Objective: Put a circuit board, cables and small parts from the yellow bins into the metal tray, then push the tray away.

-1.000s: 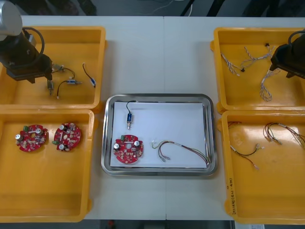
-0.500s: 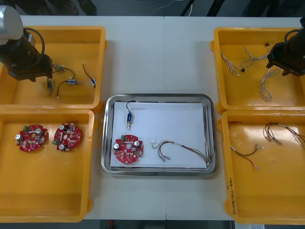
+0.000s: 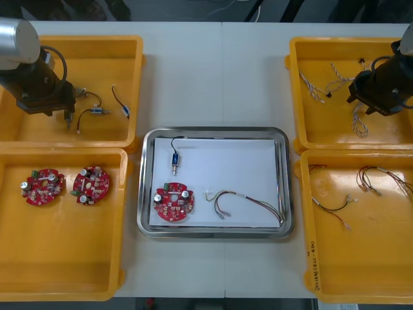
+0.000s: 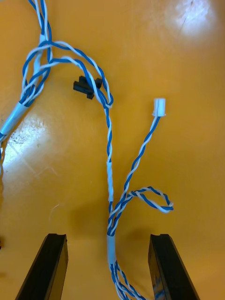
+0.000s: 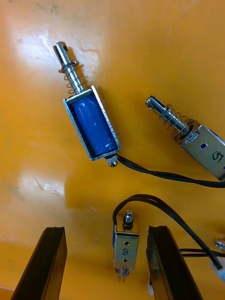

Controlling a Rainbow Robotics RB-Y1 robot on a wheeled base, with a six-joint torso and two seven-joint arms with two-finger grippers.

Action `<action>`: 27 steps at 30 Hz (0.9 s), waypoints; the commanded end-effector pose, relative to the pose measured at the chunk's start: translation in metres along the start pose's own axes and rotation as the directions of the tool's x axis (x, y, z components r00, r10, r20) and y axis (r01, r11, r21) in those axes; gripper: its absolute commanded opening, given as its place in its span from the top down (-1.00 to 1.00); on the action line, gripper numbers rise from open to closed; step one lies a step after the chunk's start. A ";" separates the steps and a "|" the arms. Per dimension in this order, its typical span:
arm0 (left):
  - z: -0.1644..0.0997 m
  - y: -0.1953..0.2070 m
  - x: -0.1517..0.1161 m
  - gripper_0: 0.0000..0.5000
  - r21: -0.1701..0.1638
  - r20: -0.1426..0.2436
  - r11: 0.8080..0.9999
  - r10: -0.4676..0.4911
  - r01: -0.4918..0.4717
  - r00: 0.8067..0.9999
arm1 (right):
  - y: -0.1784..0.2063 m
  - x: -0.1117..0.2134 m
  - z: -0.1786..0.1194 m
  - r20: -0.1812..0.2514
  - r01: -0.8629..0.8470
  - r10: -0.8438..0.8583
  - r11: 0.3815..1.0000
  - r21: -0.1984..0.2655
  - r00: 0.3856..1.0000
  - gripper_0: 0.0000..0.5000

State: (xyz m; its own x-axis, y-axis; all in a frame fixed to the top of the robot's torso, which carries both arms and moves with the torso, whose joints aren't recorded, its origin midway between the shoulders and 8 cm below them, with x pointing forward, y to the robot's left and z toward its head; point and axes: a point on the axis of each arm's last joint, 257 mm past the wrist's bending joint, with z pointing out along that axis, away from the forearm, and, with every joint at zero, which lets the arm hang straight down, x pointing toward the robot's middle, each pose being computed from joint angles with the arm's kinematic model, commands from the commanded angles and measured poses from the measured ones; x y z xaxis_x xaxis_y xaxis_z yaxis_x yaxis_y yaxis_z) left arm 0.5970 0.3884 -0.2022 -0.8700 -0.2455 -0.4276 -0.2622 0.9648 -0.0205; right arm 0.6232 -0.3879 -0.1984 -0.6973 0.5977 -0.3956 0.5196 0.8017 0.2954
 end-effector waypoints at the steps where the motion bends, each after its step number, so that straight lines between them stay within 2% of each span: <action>1: 0.006 -0.005 0.004 -1.00 0.015 0.001 0.992 0.126 -0.126 0.992 | 0.032 -0.012 -0.015 0.025 -0.031 0.033 0.998 -0.055 0.999 -1.00; 7: 0.014 -0.008 0.008 -1.00 0.026 0.009 0.991 0.129 -0.129 0.992 | 0.031 -0.007 -0.010 0.020 -0.015 0.016 0.999 -0.033 1.000 -1.00; 13: 0.020 -0.006 0.016 -1.00 0.026 -0.006 0.990 0.136 -0.136 0.991 | 0.022 0.001 0.005 0.016 0.005 -0.005 1.000 -0.006 1.000 -1.00; 23: 0.022 -0.005 0.018 -1.00 0.028 -0.010 0.990 0.139 -0.138 0.990 | 0.018 0.007 0.012 0.006 0.013 -0.013 1.000 0.006 1.000 -1.00; 24: 0.022 -0.004 0.018 -1.00 0.028 -0.009 0.990 0.138 -0.137 0.990 | 0.019 0.007 0.011 0.007 0.015 -0.015 1.000 0.005 1.000 -0.85; 25: 0.023 -0.005 0.020 -1.00 0.030 -0.012 0.990 0.139 -0.138 0.990 | 0.018 0.007 0.012 0.006 0.017 -0.017 1.000 0.008 1.000 -0.23; 27: 0.023 -0.005 0.020 -0.97 0.032 -0.014 0.990 0.138 -0.137 0.990 | 0.017 0.009 0.012 -0.001 0.018 -0.018 1.000 0.011 1.000 0.87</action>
State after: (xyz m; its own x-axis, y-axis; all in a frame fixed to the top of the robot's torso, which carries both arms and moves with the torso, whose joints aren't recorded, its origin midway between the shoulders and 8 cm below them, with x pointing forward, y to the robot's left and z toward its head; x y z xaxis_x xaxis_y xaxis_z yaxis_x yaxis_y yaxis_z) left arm 0.5924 0.3894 -0.2219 -0.8766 -0.2332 -0.4210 -0.2437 0.9694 -0.0296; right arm 0.6258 -0.3838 -0.2125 -0.6964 0.5991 -0.3951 0.5279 0.8006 0.2835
